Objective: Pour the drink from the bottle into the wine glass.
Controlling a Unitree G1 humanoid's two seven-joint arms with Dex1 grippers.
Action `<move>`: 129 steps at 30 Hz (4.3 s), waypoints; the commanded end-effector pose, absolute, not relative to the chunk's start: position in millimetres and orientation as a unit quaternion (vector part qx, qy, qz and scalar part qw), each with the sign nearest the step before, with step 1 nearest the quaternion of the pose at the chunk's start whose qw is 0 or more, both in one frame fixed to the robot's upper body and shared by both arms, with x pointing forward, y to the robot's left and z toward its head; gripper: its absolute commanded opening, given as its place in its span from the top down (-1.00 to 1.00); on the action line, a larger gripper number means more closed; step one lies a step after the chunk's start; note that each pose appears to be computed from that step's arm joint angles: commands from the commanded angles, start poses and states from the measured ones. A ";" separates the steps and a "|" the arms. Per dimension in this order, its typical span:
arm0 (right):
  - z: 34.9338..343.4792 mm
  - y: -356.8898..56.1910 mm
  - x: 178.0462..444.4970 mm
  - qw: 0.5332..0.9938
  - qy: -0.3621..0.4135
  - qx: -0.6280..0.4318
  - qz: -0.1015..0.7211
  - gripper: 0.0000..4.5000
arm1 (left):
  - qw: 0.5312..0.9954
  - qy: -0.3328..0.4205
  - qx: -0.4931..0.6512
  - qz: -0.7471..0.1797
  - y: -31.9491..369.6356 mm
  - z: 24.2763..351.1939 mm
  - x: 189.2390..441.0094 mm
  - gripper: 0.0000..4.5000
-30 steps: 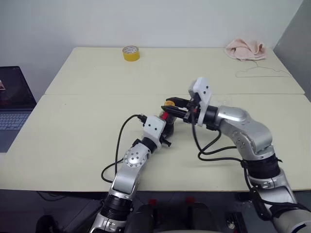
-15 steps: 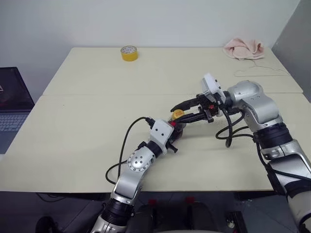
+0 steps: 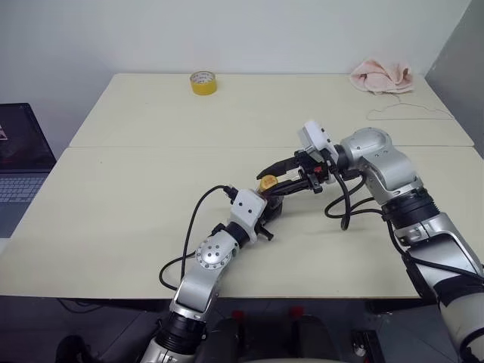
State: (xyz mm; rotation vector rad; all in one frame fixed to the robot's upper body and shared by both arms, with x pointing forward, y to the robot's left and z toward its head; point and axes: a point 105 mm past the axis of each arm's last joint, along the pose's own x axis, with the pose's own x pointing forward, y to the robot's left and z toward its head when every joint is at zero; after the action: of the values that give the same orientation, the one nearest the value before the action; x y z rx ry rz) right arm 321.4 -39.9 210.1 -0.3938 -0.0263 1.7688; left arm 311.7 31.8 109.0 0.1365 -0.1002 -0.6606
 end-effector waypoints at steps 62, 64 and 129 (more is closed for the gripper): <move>227.3 -46.8 349.4 0.934 -0.053 -0.083 0.343 -1.00 | 0.953 -0.069 0.030 -0.293 39.0 128.9 317.9 0.66; 227.9 -53.5 349.0 0.935 -0.054 -0.083 0.340 -1.00 | 0.953 -0.068 0.030 -0.293 39.4 128.8 318.0 0.66; 225.1 -11.1 345.7 0.891 -0.053 -0.045 0.449 -1.00 | 0.953 -0.069 0.038 -0.293 39.2 128.7 318.7 0.69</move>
State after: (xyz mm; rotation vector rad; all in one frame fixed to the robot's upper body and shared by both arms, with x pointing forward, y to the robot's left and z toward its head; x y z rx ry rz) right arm 347.0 -10.0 207.3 -0.1070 -0.0508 0.9301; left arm 322.0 43.5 109.5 0.0801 -0.0618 -0.5845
